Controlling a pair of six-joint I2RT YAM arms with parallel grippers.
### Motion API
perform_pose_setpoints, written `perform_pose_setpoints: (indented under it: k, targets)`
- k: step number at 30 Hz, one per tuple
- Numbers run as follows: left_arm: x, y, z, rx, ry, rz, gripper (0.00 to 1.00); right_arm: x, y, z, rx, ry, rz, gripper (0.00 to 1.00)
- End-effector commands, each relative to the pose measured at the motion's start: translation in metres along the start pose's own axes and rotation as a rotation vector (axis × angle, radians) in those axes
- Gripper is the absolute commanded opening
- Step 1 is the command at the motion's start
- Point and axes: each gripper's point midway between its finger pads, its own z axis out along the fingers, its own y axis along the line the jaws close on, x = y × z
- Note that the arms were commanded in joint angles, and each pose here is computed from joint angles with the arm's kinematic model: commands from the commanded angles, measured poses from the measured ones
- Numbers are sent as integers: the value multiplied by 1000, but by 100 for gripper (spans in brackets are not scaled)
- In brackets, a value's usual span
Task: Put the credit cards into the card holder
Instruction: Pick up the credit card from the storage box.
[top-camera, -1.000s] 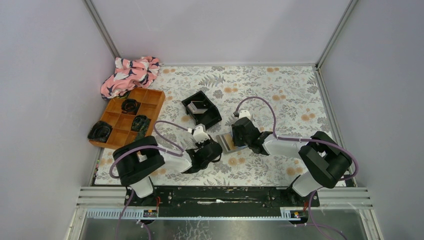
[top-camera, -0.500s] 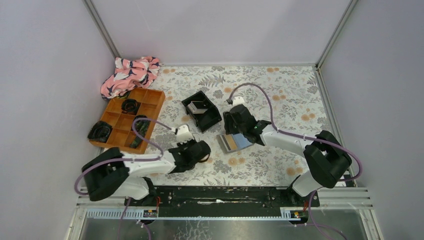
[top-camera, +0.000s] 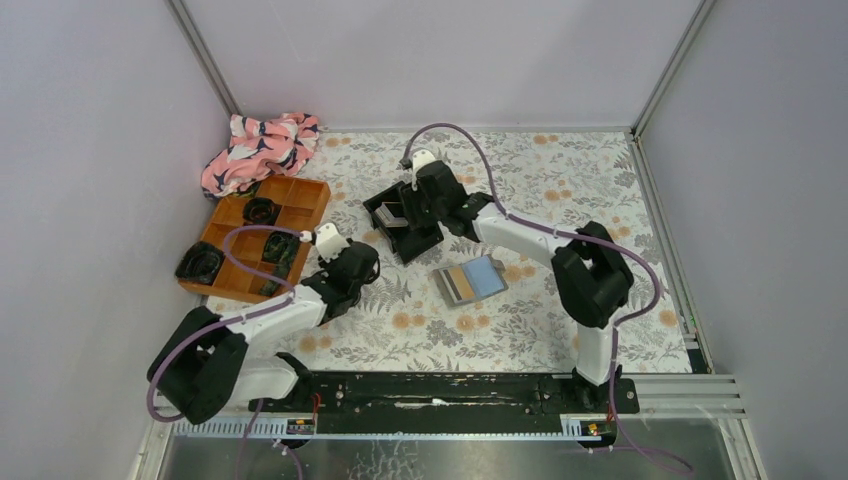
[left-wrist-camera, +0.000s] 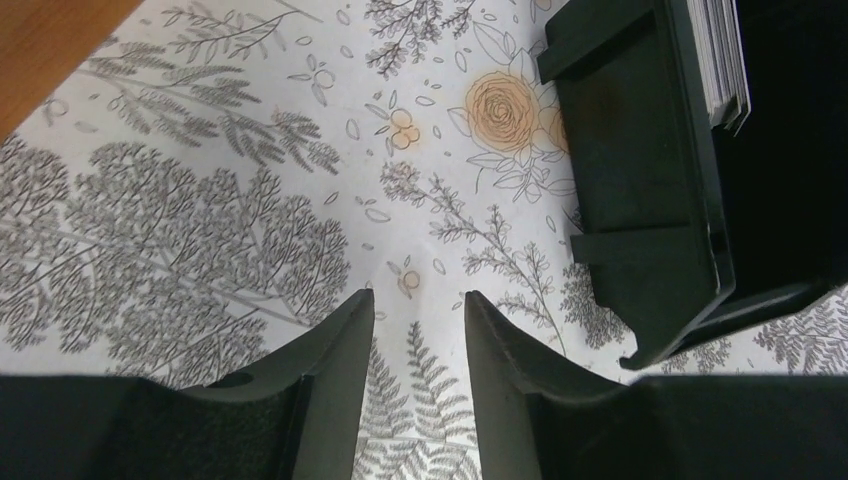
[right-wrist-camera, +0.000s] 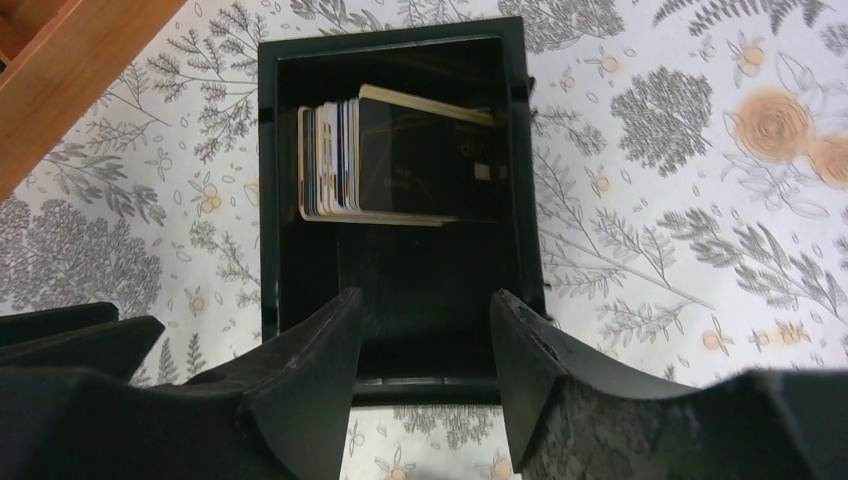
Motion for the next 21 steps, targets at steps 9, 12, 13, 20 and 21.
perform_pose_setpoints:
  k: [9,12,13,20,21]
  targets:
    - [-17,-42,32,102,23,-32,48,-28,29,53,-105,39,-95,58]
    - [-18,-40,38,102,25,-43,48,-28,33,61,-122,49,-94,58]
    - [-17,-40,39,104,26,-47,48,-28,34,62,-128,51,-92,58]
    - [-16,-42,49,114,41,-63,48,-21,37,75,-147,84,-85,58]
    - [-16,-43,50,118,44,-66,48,-20,38,76,-154,91,-81,58]
